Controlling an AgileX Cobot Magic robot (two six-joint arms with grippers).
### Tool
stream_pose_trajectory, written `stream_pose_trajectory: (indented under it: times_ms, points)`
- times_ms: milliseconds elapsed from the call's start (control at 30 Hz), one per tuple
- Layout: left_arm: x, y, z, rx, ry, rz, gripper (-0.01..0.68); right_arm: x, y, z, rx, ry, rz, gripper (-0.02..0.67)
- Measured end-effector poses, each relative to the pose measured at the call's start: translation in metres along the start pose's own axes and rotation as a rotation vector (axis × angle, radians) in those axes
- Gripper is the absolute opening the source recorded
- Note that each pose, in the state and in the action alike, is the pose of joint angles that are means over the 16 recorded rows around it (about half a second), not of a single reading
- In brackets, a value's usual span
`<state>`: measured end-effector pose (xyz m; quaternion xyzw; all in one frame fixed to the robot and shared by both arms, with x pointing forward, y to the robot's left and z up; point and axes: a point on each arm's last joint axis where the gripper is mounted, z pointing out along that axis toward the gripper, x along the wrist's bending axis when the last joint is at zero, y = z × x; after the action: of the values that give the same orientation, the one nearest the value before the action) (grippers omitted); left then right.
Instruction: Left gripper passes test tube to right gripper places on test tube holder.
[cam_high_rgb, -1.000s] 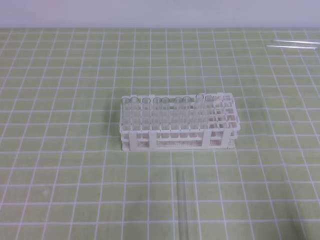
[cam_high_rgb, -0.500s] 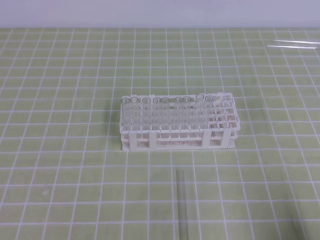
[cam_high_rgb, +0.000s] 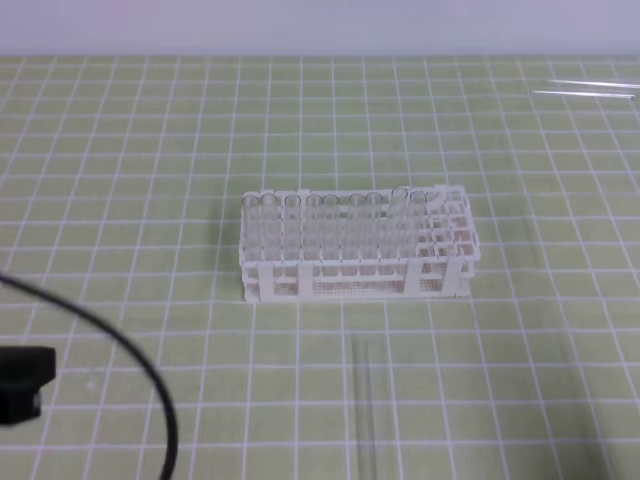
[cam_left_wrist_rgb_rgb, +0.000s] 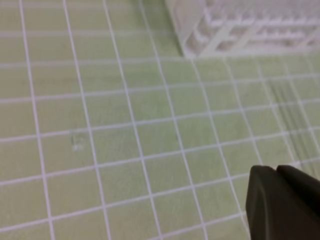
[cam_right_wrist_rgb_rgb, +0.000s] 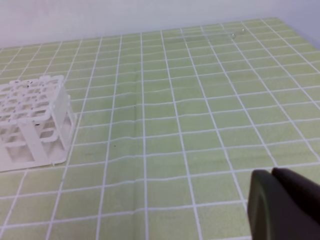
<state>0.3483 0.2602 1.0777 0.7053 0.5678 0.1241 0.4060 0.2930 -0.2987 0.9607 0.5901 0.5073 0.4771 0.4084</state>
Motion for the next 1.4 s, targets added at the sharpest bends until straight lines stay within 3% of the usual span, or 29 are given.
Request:
stream_pose_trajectory:
  times_ms: [167,333,567,767,900,1133,1400]
  points:
    - [0.001,0.023,0.023,0.203,-0.002,0.059,-0.002,0.0,0.0,0.0,0.0,0.0,0.0,-0.018]
    - [-0.01,0.037,0.049,0.365,0.021,0.132,-0.002,0.0,0.0,0.0,0.0,0.0,-0.001,-0.018]
    - [-0.051,0.047,0.088,0.518,0.075,0.276,-0.002,0.0,0.0,0.0,0.0,0.0,-0.002,-0.018]
    - [-0.093,0.041,0.121,0.616,0.067,0.345,-0.002,0.0,0.0,0.0,0.0,-0.001,-0.002,-0.018]
    - [-0.115,0.031,0.142,0.689,0.04,0.336,-0.002,0.0,0.0,0.0,0.0,-0.001,-0.002,-0.018]
    - [-0.138,0.02,0.175,0.774,0.01,0.242,0.002,0.0,0.0,0.0,0.0,-0.001,-0.002,-0.018]
    - [-0.153,0.018,0.205,0.81,-0.011,0.139,0.104,0.0,0.0,0.0,0.0,-0.001,-0.002,-0.018]
